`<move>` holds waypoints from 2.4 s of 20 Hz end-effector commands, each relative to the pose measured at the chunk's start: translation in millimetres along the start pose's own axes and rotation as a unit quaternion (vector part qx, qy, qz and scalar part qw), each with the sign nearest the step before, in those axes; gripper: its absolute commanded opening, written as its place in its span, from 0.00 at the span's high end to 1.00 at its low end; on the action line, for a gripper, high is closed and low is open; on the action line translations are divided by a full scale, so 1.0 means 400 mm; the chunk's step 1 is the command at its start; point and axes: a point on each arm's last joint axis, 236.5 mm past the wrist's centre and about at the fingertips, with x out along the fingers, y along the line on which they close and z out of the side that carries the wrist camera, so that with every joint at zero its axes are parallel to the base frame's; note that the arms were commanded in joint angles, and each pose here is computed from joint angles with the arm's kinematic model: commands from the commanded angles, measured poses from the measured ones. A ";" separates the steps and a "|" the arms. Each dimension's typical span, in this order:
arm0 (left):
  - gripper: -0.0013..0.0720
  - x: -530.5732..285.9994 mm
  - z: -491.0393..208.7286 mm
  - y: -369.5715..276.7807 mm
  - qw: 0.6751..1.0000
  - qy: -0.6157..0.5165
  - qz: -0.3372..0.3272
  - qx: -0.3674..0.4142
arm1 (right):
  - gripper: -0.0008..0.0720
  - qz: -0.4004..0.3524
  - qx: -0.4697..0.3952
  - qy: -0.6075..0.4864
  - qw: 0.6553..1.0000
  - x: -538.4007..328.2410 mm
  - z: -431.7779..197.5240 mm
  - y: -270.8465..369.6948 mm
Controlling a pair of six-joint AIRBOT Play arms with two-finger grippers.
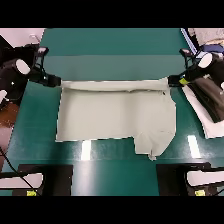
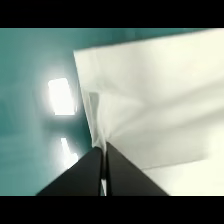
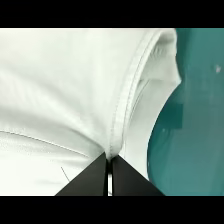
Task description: Fold the shirts.
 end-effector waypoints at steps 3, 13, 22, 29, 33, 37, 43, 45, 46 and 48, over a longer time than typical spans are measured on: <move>0.94 0.028 -0.105 -0.014 0.998 0.064 -0.012 -0.007 | 0.97 0.000 0.010 0.037 0.999 0.036 -0.105 -0.001; 0.27 -0.084 -0.209 0.048 0.985 0.163 0.048 -0.029 | 0.62 0.134 0.026 0.121 0.983 -0.144 -0.192 0.115; 0.27 -0.167 -0.551 -0.092 0.947 0.246 -0.093 -0.183 | 0.62 0.152 0.038 0.043 0.987 -0.226 -0.324 0.160; 0.27 -0.134 -0.683 -0.135 0.928 0.293 -0.106 -0.203 | 0.62 0.150 0.031 0.026 0.988 -0.246 -0.338 0.172; 0.27 -0.126 -0.658 -0.170 0.927 0.275 -0.137 -0.217 | 0.62 0.147 0.027 0.015 0.989 -0.263 -0.337 0.172; 0.27 -0.122 -0.665 -0.173 0.927 0.277 -0.136 -0.211 | 0.62 0.146 0.025 0.007 0.989 -0.282 -0.339 0.172; 0.94 -0.107 -0.649 -0.185 0.937 0.262 -0.136 -0.188 | 0.62 0.137 0.065 0.041 0.988 -0.291 -0.384 0.110; 0.95 -0.116 -0.616 -0.176 0.942 0.250 -0.134 -0.180 | 0.62 0.115 0.092 0.075 0.986 -0.287 -0.435 0.056; 0.95 -0.121 -0.592 -0.171 0.945 0.240 -0.133 -0.177 | 0.62 0.108 0.110 0.091 0.984 -0.276 -0.469 0.034; 0.95 -0.133 -0.542 -0.162 0.952 0.219 -0.132 -0.171 | 0.49 0.115 0.153 0.125 0.974 -0.233 -0.554 0.022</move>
